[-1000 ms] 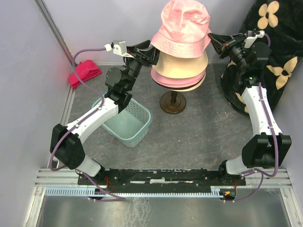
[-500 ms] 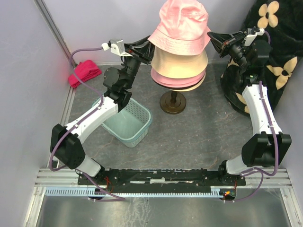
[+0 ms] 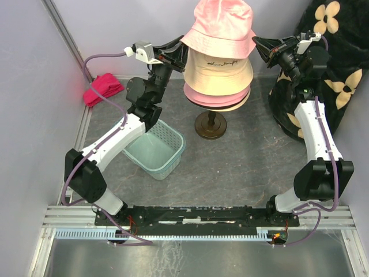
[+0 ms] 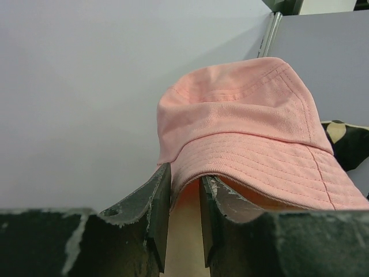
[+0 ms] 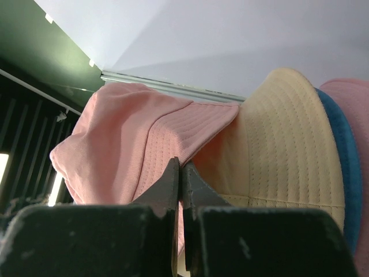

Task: Stack the hats
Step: Stack the hat on the hat.

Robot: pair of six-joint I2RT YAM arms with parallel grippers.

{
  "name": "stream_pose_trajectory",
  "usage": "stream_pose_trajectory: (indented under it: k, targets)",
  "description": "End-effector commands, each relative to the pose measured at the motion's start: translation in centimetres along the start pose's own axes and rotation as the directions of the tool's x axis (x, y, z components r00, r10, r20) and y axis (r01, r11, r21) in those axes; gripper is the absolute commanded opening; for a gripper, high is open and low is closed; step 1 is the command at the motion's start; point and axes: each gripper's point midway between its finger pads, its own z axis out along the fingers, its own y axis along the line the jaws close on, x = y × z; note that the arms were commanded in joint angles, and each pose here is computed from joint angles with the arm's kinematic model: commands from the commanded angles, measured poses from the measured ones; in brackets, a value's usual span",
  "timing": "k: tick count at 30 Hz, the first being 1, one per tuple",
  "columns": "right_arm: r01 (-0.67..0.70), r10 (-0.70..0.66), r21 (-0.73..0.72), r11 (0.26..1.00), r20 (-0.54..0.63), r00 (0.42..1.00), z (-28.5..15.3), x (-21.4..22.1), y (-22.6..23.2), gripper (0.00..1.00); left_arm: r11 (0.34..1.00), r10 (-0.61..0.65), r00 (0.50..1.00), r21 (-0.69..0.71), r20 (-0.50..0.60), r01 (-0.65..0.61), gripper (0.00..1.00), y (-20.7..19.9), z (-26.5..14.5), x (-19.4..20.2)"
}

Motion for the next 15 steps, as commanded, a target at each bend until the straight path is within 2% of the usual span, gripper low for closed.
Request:
stream_pose_trajectory:
  k: [1, 15]
  targets:
    - [0.06, -0.059, -0.1, 0.993, 0.009, 0.998, -0.2, -0.1, 3.9, 0.02, 0.997, 0.075, 0.994, 0.031, 0.075, -0.077, 0.32, -0.7, 0.6, -2.6]
    - [0.053, -0.053, -0.043, 0.998, 0.0, 0.999, -0.9, 0.2, 0.1, 0.02, 0.999, 0.038, 0.998, -0.035, 0.05, -0.036, 0.34, 0.8, -3.8, -1.3]
